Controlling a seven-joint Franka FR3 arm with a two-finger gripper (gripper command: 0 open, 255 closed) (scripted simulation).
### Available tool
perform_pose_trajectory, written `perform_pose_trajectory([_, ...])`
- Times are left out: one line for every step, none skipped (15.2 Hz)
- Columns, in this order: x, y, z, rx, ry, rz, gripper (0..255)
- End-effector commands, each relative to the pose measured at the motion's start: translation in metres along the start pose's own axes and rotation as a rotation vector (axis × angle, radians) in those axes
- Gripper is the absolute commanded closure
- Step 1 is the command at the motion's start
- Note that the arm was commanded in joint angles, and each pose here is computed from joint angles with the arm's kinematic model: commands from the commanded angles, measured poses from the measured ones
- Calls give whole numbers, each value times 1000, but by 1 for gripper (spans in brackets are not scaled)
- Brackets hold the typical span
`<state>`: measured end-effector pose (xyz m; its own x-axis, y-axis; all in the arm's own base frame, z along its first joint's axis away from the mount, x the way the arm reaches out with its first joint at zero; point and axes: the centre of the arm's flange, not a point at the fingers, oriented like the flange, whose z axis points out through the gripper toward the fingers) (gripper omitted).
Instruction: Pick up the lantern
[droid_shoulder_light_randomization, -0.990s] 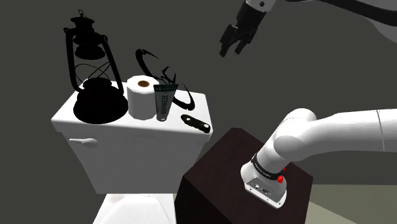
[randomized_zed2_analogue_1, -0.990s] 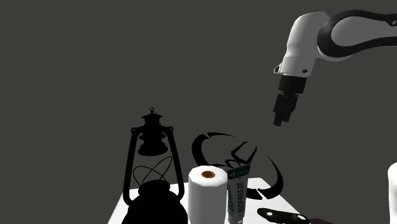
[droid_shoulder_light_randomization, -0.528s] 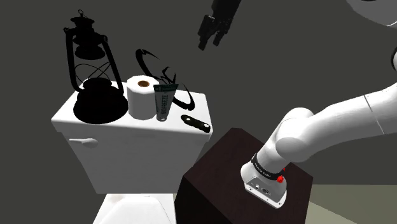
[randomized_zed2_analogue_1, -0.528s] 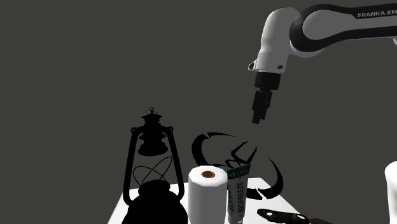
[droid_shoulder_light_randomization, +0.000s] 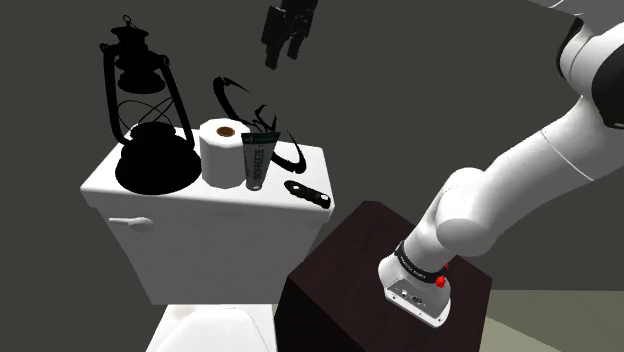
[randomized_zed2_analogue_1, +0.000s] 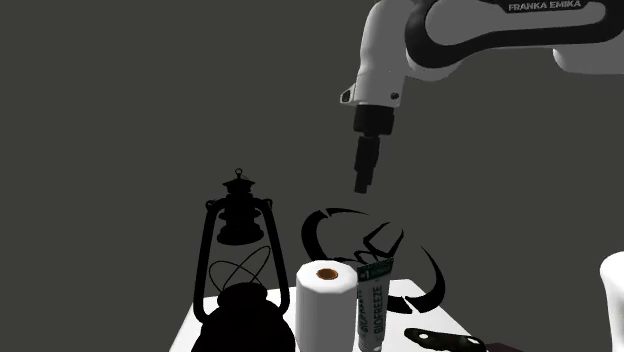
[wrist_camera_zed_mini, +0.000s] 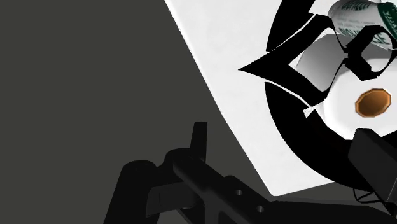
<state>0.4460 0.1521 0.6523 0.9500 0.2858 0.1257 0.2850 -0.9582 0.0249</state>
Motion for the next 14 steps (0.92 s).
perform_pose_trajectory([20,-15,-3,8,-8,-61,0])
perform_pose_trajectory([29,-25,-4,11,-11,-91,0])
perform_pose_trajectory([39,-34,-4,15,-15,-121,0])
perform_pose_trajectory([48,-44,-4,18,-19,-150,0])
perform_pose_trajectory([56,-54,-5,22,-22,-180,0])
perform_pose_trajectory([65,-64,-5,25,-26,-210,0])
perform_pose_trajectory([73,-75,-5,29,-30,-240,0])
perform_pose_trajectory([80,-86,-5,32,-34,-269,0])
perform_pose_trajectory([88,-97,-6,35,-37,-299,0])
perform_pose_trajectory([95,-108,-6,39,-41,-329,0])
perform_pose_trajectory([102,-119,-7,42,-45,-358,0])
perform_pose_trajectory([108,-131,-7,46,-48,-388,0])
perform_pose_trajectory([114,-143,-7,49,-52,-418,0])
perform_pose_trajectory([120,-155,-8,53,-56,-448,0])
